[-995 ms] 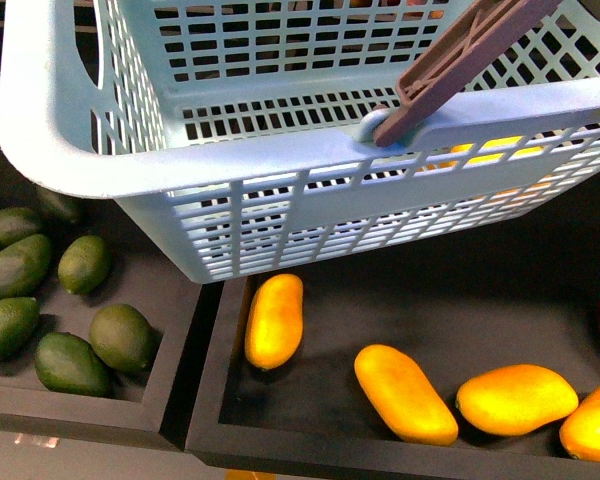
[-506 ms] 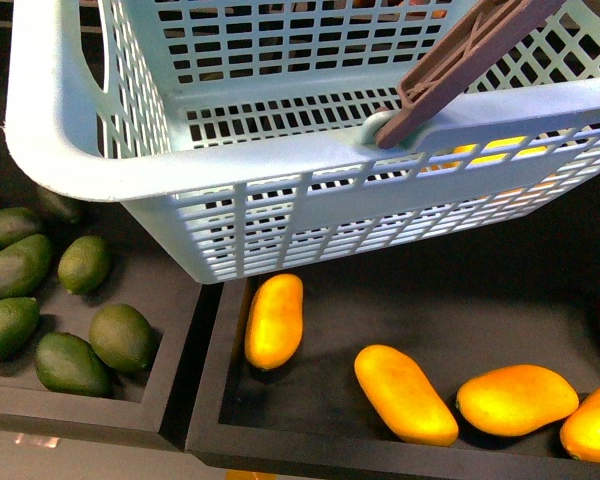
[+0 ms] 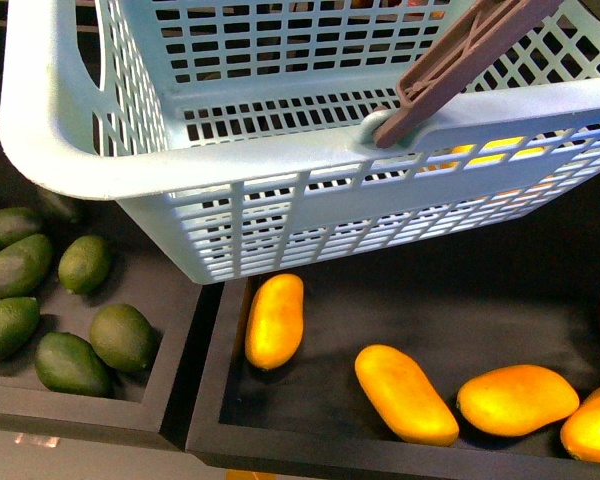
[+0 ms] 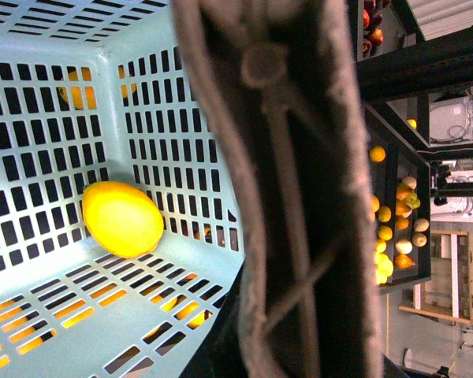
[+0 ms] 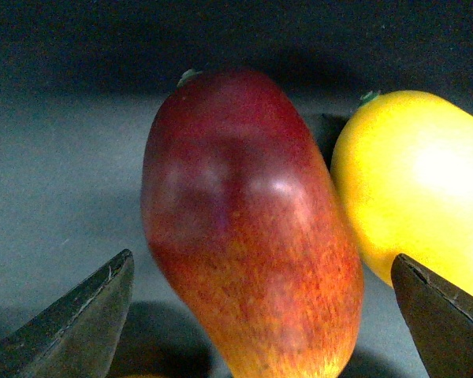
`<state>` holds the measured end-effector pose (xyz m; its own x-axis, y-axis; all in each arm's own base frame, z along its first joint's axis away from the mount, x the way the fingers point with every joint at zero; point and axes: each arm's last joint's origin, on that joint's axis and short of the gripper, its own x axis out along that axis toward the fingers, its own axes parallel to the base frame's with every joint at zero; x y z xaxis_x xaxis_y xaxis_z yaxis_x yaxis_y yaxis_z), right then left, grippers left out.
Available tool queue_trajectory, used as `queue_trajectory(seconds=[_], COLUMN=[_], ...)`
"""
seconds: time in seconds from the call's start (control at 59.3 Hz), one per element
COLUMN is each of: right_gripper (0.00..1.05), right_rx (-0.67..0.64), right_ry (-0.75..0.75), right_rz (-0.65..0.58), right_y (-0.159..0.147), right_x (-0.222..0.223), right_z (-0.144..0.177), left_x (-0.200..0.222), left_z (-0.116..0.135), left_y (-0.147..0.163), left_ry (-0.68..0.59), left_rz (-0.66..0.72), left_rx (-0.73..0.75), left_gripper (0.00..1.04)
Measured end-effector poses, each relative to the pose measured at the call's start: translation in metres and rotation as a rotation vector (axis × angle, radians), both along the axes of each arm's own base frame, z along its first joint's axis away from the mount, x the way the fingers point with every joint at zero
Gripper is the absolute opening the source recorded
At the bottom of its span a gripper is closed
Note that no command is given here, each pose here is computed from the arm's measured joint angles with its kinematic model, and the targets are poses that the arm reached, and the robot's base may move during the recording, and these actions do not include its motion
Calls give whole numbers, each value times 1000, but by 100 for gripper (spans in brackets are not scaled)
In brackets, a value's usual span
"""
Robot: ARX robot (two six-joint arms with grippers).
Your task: Pick lemon and mango into basket
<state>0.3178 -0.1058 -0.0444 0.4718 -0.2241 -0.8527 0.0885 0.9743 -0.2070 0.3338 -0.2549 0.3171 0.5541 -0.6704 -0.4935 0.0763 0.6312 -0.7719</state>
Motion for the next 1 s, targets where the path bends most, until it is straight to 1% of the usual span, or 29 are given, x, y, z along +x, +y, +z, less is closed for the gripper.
queue_trajectory(seconds=[0.405, 0.489, 0.506, 0.624, 0.742, 0.844, 0.995], right_gripper=[96, 86, 83, 71, 67, 67, 66], right_rx=[26, 30, 32, 35, 46, 61, 111], right_ry=[7, 4, 4, -1, -7, -14, -38], right_rz=[-60, -72, -74, -81, -95, -114, -151], right_y=[-1, -1, -1, 0, 0, -2, -7], right_x=[23, 27, 28, 30, 30, 28, 18], right_z=[-16, -18, -18, -18, -18, -18, -10], left_x=[0, 0, 0, 0, 0, 0, 0], left_z=[0, 0, 0, 0, 0, 0, 0], left_y=[0, 0, 0, 0, 0, 0, 0], left_ry=[0, 0, 0, 0, 0, 0, 0], left_rz=[0, 0, 0, 0, 0, 0, 1], left_rx=[0, 0, 0, 0, 0, 0, 0], left_gripper=[5, 5, 5, 5, 5, 5, 5])
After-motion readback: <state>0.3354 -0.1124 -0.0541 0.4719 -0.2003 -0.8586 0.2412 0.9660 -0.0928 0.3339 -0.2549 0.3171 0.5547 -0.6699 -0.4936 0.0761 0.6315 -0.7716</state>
